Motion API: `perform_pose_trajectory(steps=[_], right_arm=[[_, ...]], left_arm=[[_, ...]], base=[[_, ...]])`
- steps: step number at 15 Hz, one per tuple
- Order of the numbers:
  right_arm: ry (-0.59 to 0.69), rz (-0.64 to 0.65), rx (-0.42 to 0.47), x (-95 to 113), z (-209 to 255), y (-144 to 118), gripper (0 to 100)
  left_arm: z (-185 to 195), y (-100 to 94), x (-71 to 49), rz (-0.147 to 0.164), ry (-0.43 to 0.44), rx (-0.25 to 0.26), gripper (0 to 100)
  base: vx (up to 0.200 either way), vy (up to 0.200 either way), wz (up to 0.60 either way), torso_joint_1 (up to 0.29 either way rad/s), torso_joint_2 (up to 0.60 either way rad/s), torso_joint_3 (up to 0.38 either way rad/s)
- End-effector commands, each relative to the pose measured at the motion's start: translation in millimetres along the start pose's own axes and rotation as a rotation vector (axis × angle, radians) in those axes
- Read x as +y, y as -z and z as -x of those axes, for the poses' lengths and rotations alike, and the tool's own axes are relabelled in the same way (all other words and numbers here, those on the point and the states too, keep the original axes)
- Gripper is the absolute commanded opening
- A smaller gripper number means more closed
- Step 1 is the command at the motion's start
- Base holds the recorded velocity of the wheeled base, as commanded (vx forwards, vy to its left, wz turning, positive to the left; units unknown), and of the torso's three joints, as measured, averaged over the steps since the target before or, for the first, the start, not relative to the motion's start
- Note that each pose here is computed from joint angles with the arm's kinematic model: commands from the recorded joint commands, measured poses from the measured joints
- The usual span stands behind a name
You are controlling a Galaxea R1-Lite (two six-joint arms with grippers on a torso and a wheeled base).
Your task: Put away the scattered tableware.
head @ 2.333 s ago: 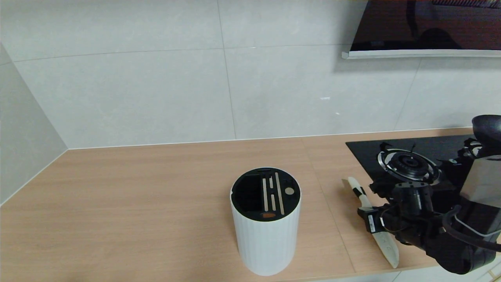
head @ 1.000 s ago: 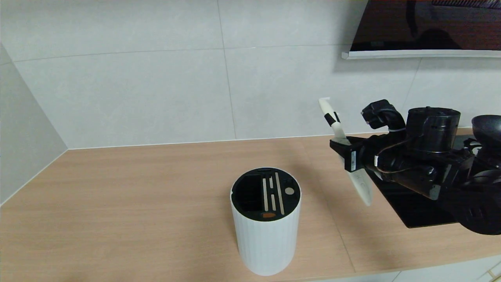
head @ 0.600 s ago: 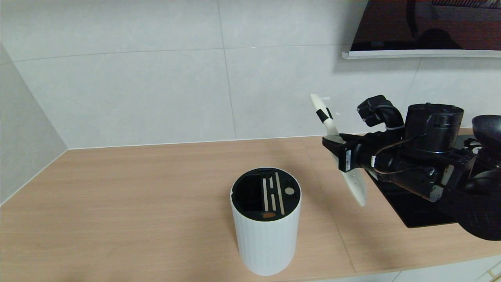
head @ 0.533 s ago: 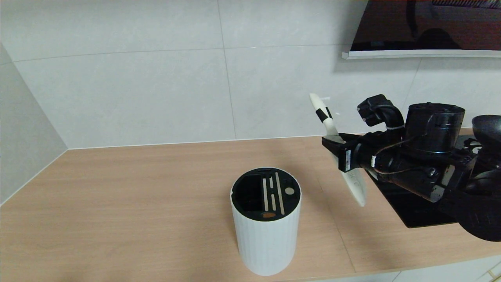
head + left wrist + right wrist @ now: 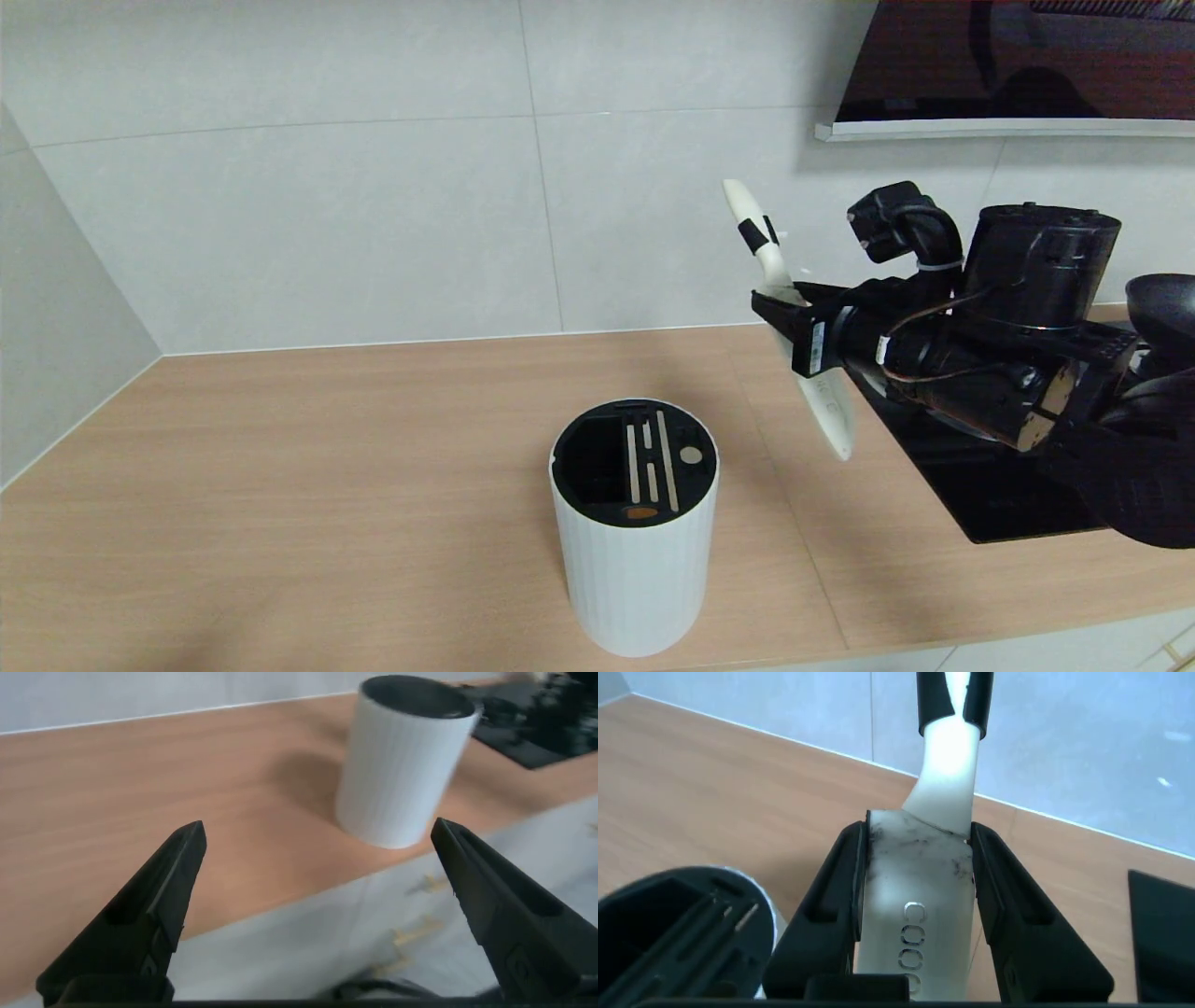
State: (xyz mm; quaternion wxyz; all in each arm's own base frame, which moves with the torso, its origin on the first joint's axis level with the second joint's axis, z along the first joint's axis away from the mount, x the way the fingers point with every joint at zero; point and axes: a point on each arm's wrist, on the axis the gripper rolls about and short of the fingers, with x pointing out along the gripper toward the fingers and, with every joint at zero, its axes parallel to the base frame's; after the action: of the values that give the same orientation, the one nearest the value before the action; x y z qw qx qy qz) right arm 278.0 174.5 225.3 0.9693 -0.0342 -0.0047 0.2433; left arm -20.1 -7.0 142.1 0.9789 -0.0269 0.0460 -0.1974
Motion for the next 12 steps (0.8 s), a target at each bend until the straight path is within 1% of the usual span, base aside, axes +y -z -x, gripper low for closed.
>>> perform_pose_trajectory(steps=[1, 2, 3, 4, 5, 6, 7, 8, 9, 10, 11, 12], right_arm=[[-0.021, -0.001, -0.026, 6.8, -0.8, -7.5, 0], [-0.026, -0.002, -0.034, 8.9, -2.0, -9.6, 0], [-0.026, -0.002, -0.034, 8.9, -2.0, -9.6, 0], [-0.052, -0.002, -0.039, 17.9, -1.6, -11.0, 0], [-0.059, -0.002, -0.034, 20.4, -0.5, -10.0, 0], [-0.059, -0.002, -0.033, 22.6, 0.8, -9.8, 0], [-0.066, -0.003, -0.041, 27.2, 4.9, -12.3, 0], [-0.070, -0.004, -0.044, 30.3, 8.9, -14.2, 0], [-0.081, -0.004, -0.043, 33.4, 10.9, -14.1, 0], [-0.105, -0.006, -0.050, 41.1, 14.5, -16.2, 0], [-0.119, -0.009, -0.047, 46.6, 16.3, -15.8, 0], [-0.128, -0.010, -0.049, 52.5, 19.5, -16.8, 0]], left_arm=[[-45.2, -65.0, 11.6, 0.062, 0.105, 0.144, 100], [-56.5, -75.6, 14.6, 0.072, 0.136, 0.164, 100], [-56.5, -75.6, 14.6, 0.072, 0.136, 0.164, 100], [-95.4, -96.6, 25.9, 0.104, 0.224, 0.217, 100], [-113.8, -100.7, 30.4, 0.110, 0.255, 0.230, 100], [-129.5, -102.4, 33.0, 0.110, 0.277, 0.232, 100], [-154.7, -103.4, 35.6, 0.111, 0.311, 0.214, 100], [-172.6, -103.3, 34.1, 0.123, 0.348, 0.197, 100], [-182.4, -103.3, 30.1, 0.144, 0.379, 0.186, 100], [-195.7, -104.9, 22.3, 0.209, 0.430, 0.172, 100], [-203.3, -108.5, 18.0, 0.249, 0.457, 0.155, 100], [-211.6, -113.4, 15.0, 0.279, 0.477, 0.132, 100]], base=[[0.000, 0.000, 0.00, 0.000, 0.00, 0.000], [0.000, 0.000, 0.00, 0.000, 0.00, 0.000], [0.000, 0.000, 0.00, 0.000, 0.00, 0.000], [0.000, 0.000, 0.00, 0.000, 0.00, 0.000], [0.000, 0.000, 0.00, 0.000, 0.00, 0.000], [0.000, 0.000, 0.00, 0.000, 0.00, 0.000], [0.000, 0.000, 0.00, 0.000, 0.00, 0.000], [0.000, 0.000, 0.00, 0.000, 0.00, 0.000], [0.000, 0.000, 0.00, 0.000, 0.00, 0.000], [0.000, 0.000, 0.00, 0.000, 0.00, 0.000], [0.000, 0.000, 0.00, 0.000, 0.00, 0.000], [0.000, 0.000, 0.00, 0.000, 0.00, 0.000]])
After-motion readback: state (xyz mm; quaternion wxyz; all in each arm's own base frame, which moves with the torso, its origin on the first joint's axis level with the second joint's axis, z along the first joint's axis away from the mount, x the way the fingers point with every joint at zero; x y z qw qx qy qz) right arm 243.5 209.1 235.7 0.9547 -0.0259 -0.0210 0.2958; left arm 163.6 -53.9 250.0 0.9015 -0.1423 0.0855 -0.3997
